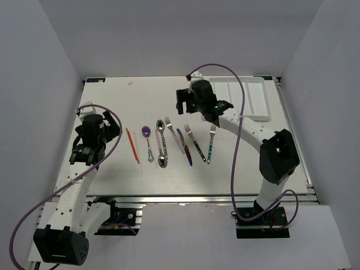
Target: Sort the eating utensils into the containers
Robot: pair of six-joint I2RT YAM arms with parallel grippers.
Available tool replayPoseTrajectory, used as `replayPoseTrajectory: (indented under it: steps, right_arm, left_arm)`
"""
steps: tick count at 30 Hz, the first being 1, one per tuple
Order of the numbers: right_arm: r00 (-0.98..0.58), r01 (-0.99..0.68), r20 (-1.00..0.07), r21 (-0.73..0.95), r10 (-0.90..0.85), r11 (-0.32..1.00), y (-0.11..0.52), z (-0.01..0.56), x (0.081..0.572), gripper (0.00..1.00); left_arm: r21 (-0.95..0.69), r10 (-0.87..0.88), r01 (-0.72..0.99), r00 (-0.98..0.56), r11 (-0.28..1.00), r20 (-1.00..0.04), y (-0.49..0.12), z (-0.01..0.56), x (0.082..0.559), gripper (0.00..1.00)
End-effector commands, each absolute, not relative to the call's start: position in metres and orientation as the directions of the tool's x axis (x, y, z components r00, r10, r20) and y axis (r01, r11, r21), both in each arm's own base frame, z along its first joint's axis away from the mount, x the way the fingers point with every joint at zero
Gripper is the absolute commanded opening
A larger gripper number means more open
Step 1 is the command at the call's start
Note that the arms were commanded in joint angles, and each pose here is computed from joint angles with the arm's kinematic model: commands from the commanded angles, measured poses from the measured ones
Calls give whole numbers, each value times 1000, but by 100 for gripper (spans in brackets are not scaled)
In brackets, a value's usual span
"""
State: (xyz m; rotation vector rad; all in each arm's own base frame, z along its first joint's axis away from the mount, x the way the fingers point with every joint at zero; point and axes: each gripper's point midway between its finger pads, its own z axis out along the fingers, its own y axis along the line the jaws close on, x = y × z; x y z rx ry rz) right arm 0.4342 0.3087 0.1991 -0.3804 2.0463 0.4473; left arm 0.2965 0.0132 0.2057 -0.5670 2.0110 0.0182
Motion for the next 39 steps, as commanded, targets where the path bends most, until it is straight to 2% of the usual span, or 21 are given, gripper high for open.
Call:
replayPoseTrajectory:
  steps: [1, 5, 6, 7, 16, 21, 33, 39]
  right_arm:
    - [-535, -372, -839, 126, -101, 919, 323, 173, 424, 84]
    - [-564, -364, -809, 66, -164, 929, 340, 146, 405, 63]
    - [-581, -365, -793, 53, -183, 930, 340, 135, 404, 54]
    - [-596, -366, -780, 48, -194, 929, 340, 129, 402, 51]
    - [-695, -389, -655, -5, -296, 921, 336, 68, 365, 49]
    - [-714, -401, -631, 13, -304, 916, 337, 51, 351, 45]
    - [-740, -413, -581, -7, -340, 911, 343, 20, 352, 43]
    - [-767, -405, -538, -17, -350, 914, 337, 2, 350, 31]
  left_arm:
    - [-223, -385, -403, -382, 888, -840, 16, 204, 296, 98]
    - [-218, -385, -408, -388, 886, -837, 16, 202, 296, 98]
    - [-217, -384, -407, -390, 887, -837, 16, 202, 296, 98]
    - [-217, -385, -408, -391, 887, -836, 16, 202, 296, 98]
    - [-220, -383, -397, -400, 891, -832, 13, 201, 297, 98]
    - [-223, -384, -388, -409, 894, -828, 11, 199, 298, 98]
    - [-226, -383, -380, -416, 897, -825, 9, 197, 298, 98]
    - [-229, -384, -378, -411, 897, -827, 9, 199, 298, 98]
